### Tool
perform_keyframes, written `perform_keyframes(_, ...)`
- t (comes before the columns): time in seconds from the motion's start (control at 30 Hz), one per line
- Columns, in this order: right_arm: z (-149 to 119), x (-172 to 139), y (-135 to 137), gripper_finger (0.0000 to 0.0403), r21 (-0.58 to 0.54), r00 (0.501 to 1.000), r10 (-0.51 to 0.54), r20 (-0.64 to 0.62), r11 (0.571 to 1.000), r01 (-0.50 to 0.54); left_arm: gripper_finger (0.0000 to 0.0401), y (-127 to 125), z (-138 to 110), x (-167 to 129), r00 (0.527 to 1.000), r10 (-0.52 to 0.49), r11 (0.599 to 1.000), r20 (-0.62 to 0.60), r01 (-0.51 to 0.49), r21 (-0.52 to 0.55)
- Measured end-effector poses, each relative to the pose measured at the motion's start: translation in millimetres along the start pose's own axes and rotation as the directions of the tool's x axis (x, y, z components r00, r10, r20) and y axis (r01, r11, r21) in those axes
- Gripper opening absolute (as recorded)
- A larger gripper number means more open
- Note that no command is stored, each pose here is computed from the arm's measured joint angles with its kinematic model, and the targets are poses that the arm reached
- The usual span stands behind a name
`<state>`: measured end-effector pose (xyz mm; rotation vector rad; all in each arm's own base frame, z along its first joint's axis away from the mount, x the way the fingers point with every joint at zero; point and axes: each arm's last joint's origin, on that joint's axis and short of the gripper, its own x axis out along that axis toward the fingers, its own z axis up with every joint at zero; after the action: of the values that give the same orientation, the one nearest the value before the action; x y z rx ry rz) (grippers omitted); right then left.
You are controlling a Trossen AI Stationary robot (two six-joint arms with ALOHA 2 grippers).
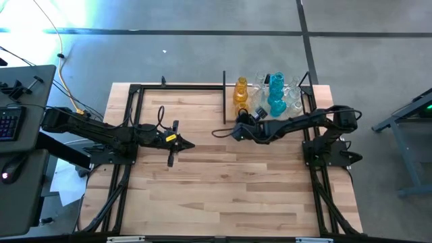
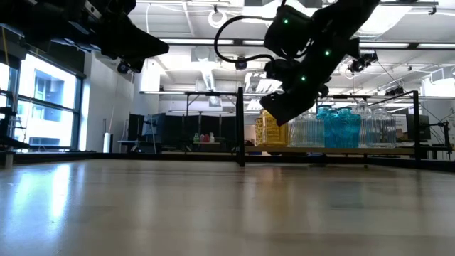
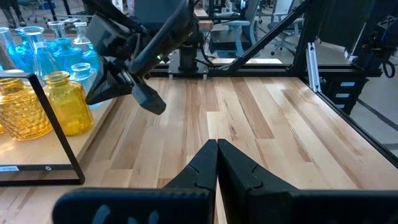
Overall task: Sort vases onto shelf
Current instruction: Put the yellow vase on the shelf aligned with the other yellow vase, then return to Home Position
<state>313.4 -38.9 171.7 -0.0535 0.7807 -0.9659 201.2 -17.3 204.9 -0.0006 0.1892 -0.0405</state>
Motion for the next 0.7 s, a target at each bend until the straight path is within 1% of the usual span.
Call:
perform_keyframes(0.17, 0, -2, 1, 0.0001, -0.011, 1.000, 0.008, 0.002, 1.000, -0.008, 0.0000, 0, 0, 0, 1.000, -0.001, 1.000, 0.000, 0.001, 0.000)
perform_keyframes(0.3, -2, -20, 9, 0.0000, -0.087, 0.998, 0.065, 0.019, 0.994, -0.063, 0.0000, -2, 1, 0, 0.998, -0.059, 0.998, 0.005, 0.059, -0.001)
perform_keyframes(0.4, -5, -40, 13, 0.0000, -0.173, 0.989, 0.144, 0.016, 0.975, -0.139, 0.0000, -2, 4, -3, 0.997, -0.078, 0.997, 0.024, 0.078, 0.012)
perform_keyframes(0.47, -6, -52, 15, 0.0000, -0.237, 0.976, 0.217, 0.007, 0.949, -0.209, 0.0000, -1, 5, -5, 0.996, -0.088, 0.996, 0.030, 0.087, 0.036)
perform_keyframes(0.53, -8, -61, 16, 0.0000, -0.287, 0.945, 0.327, 0.012, 0.906, -0.310, 0.0000, 2, 8, -8, 0.992, -0.112, 0.992, 0.050, 0.109, 0.057)
perform_keyframes(0.57, -10, -64, 17, 0.0000, -0.302, 0.917, 0.398, 0.029, 0.878, -0.371, 0.0000, 3, 9, -8, 0.990, -0.131, 0.990, 0.060, 0.127, 0.066)
perform_keyframes(0.63, -16, -66, 16, 0.0000, -0.314, 0.842, 0.532, 0.088, 0.817, -0.484, 0.0000, 4, 6, -11, 0.983, -0.162, 0.984, 0.086, 0.155, 0.085)
perform_keyframes(0.7, -29, -65, 11, 0.0000, -0.337, 0.781, 0.607, 0.144, 0.772, -0.539, 0.0000, 7, -1, -14, 0.979, -0.171, 0.982, 0.115, 0.160, 0.095)
